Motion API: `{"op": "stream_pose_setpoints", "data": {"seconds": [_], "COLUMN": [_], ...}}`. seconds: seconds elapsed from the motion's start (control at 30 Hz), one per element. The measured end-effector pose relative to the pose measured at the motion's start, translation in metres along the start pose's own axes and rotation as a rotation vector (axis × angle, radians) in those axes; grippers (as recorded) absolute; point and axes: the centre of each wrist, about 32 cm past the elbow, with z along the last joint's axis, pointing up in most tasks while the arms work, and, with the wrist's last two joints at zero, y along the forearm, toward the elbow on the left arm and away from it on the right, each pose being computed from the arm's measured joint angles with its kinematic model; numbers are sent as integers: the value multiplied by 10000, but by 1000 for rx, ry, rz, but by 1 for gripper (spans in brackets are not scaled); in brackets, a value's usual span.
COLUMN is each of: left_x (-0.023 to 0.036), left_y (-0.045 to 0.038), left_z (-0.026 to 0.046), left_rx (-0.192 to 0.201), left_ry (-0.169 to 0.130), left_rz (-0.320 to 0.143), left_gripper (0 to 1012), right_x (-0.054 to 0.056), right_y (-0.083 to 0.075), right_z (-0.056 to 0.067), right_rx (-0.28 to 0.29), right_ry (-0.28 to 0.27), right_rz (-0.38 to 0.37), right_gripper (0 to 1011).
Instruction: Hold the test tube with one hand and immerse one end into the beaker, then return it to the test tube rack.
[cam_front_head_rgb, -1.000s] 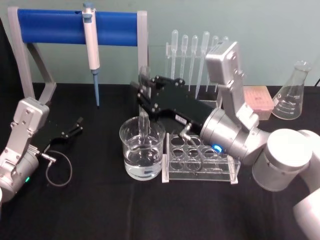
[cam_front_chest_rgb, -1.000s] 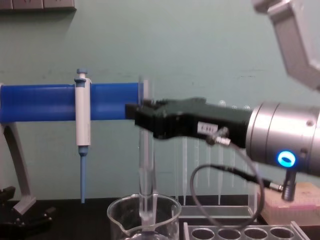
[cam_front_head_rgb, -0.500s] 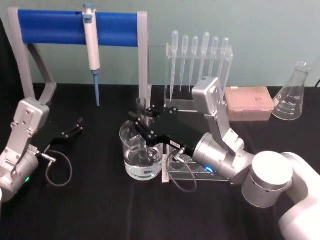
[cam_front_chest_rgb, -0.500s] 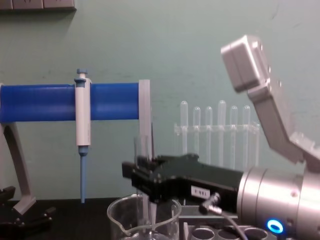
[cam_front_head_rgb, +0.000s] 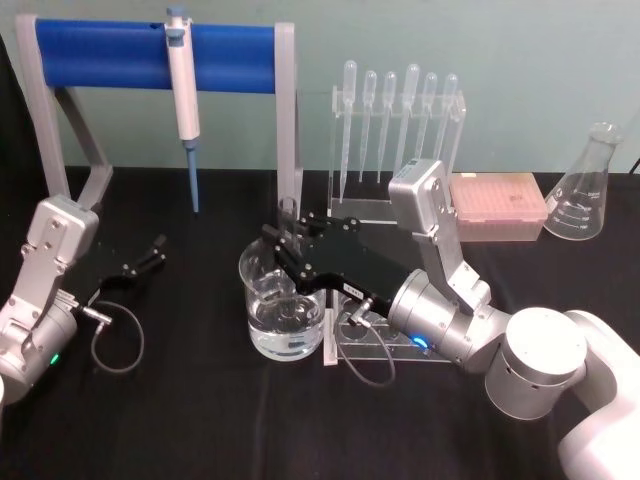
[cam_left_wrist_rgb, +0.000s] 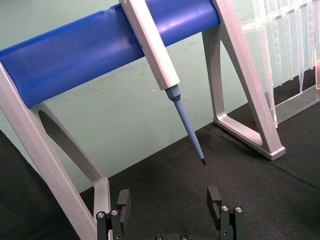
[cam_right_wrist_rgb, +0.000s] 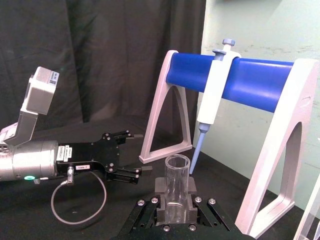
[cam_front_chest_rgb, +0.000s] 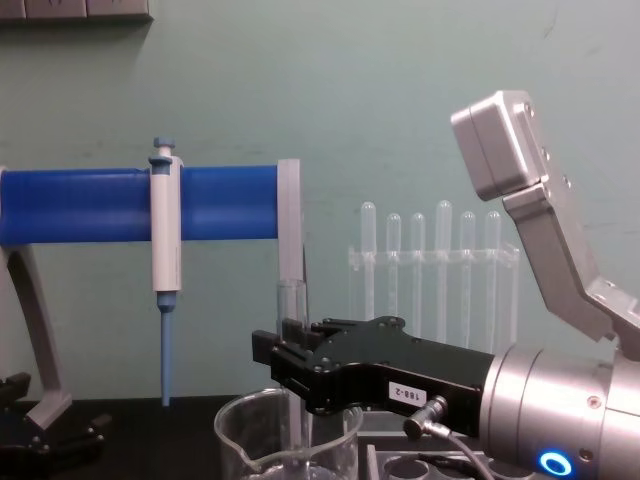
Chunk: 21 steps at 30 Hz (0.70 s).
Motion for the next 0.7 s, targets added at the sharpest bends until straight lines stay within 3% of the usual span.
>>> {"op": "stream_pose_setpoints", "data": {"seconds": [0.7], "left_x": [0], "left_y": [0], "left_z": [0], "left_rx": [0], "left_ry": [0], "left_rz": [0], "left_gripper": [1000], "right_x": [0], "right_y": [2], "right_z": [6], "right_rx": [0], "right_ry": [-1], "right_rz": [1], "right_gripper": [226]}}
